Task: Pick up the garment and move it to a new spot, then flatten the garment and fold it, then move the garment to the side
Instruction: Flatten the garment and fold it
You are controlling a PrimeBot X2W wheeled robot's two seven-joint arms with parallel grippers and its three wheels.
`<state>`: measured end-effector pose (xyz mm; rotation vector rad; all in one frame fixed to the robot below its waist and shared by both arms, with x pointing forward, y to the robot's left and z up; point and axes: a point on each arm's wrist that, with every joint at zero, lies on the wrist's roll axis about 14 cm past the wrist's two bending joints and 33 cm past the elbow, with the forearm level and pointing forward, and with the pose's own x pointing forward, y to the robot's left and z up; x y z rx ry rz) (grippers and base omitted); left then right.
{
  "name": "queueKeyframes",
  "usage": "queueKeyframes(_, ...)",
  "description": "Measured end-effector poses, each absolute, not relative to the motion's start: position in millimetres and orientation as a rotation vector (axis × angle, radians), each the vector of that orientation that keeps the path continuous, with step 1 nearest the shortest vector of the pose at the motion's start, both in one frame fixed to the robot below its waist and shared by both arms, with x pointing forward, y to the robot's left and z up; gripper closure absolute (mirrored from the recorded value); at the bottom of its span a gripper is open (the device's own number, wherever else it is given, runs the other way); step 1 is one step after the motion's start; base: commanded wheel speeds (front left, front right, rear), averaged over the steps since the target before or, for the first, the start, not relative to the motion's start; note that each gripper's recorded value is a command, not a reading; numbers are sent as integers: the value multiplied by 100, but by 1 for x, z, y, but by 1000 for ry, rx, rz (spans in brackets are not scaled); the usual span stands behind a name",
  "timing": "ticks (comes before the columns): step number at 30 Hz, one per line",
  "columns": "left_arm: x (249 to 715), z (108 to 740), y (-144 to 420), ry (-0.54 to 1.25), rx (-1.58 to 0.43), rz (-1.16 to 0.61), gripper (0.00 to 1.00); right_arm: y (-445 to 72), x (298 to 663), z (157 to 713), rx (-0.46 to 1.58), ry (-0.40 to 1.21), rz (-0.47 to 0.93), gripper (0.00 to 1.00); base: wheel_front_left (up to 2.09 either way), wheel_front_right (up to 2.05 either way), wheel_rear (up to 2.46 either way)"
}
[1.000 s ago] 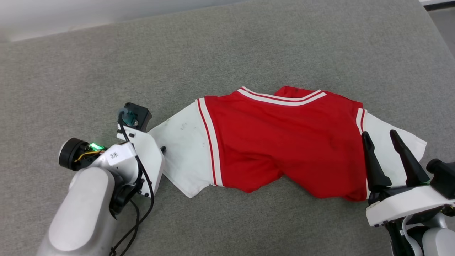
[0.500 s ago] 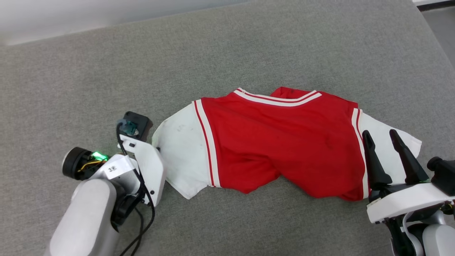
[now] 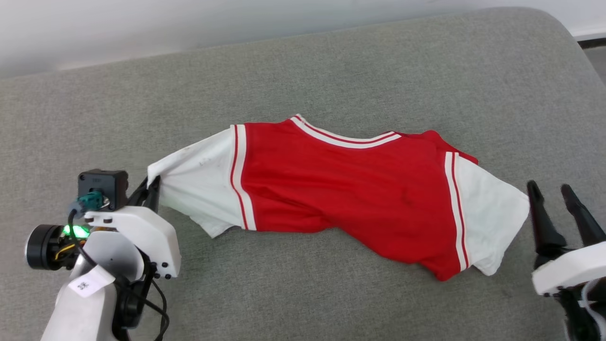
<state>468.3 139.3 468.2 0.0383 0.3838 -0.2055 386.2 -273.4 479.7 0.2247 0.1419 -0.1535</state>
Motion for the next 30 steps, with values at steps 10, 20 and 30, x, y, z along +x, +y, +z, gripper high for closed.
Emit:
queueKeyframes(10, 456, 496, 140, 292, 11, -193, 100, -300, 379, 418, 242, 618, -121, 0, 0, 0, 0)
queueKeyframes(20, 466, 492, 132, 281, 1, -205, 100, -289, 395, 381, 189, 894, -44, 0, 0, 0, 0)
queueKeyframes(30, 472, 472, 133, 323, -7, -198, 100, -279, 398, 355, 193, 1062, 6, 100, 0, 0, 0)
